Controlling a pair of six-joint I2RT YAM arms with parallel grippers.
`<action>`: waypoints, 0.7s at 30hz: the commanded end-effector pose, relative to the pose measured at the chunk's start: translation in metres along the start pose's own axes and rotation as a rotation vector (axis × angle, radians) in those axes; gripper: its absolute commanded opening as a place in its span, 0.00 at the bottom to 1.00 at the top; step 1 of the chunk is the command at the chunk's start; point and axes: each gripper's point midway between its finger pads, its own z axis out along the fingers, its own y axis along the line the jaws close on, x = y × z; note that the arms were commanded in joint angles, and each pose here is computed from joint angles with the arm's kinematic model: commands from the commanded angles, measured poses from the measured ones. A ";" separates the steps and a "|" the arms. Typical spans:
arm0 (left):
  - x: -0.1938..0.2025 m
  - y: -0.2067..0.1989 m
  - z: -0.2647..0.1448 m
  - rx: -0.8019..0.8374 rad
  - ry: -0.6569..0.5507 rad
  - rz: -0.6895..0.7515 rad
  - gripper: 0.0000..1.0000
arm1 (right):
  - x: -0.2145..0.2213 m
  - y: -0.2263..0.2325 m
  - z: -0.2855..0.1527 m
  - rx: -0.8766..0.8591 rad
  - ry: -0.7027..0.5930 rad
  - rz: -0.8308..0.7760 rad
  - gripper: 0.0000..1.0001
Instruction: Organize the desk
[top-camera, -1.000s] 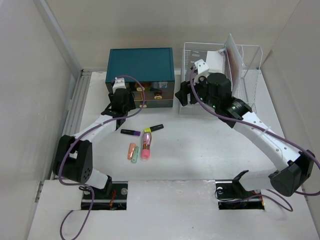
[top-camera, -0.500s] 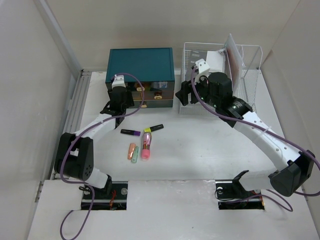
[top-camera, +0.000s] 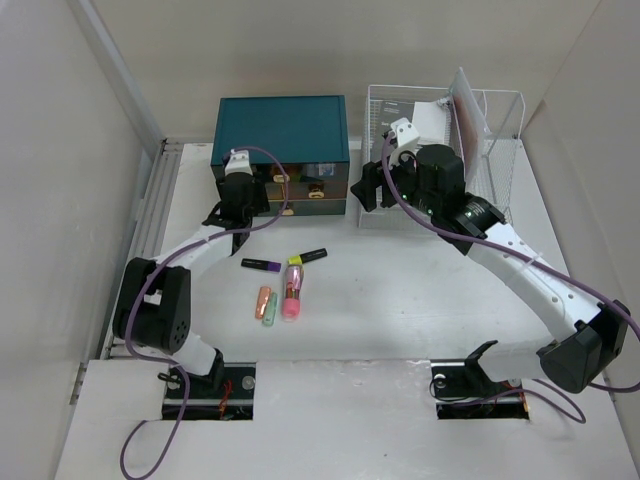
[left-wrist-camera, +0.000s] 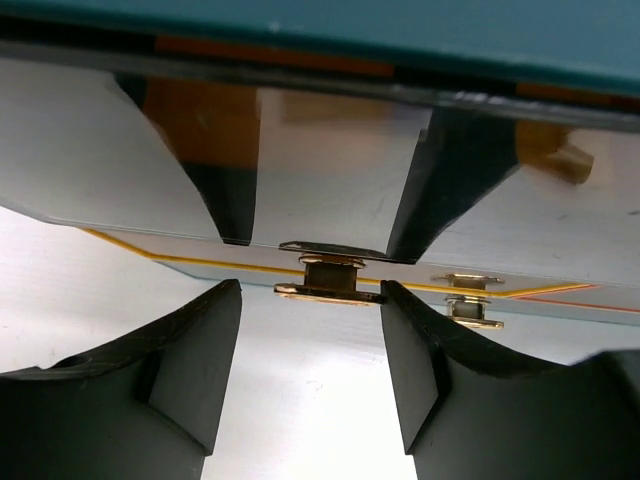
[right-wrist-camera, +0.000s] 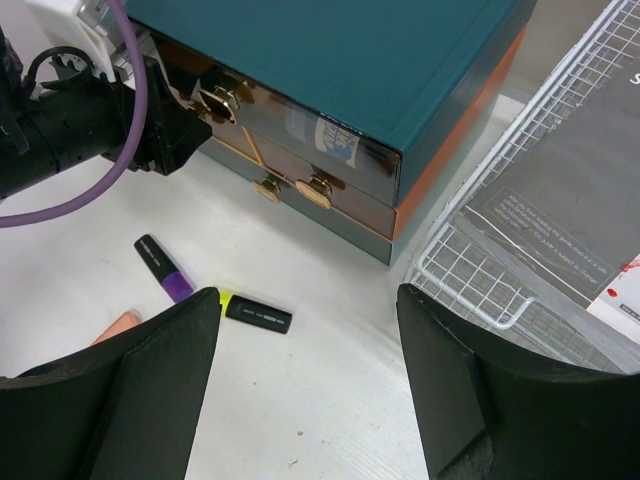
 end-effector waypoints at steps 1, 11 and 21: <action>-0.029 -0.007 0.002 0.025 -0.076 -0.035 0.55 | -0.018 0.002 -0.002 -0.012 -0.067 0.000 0.76; -0.032 -0.006 0.009 0.006 -0.089 -0.039 0.36 | -0.018 0.002 -0.002 -0.013 -0.067 0.009 0.76; -0.028 -0.004 0.006 0.001 -0.068 -0.040 0.00 | 0.001 0.008 0.007 -0.060 -0.023 -0.012 0.76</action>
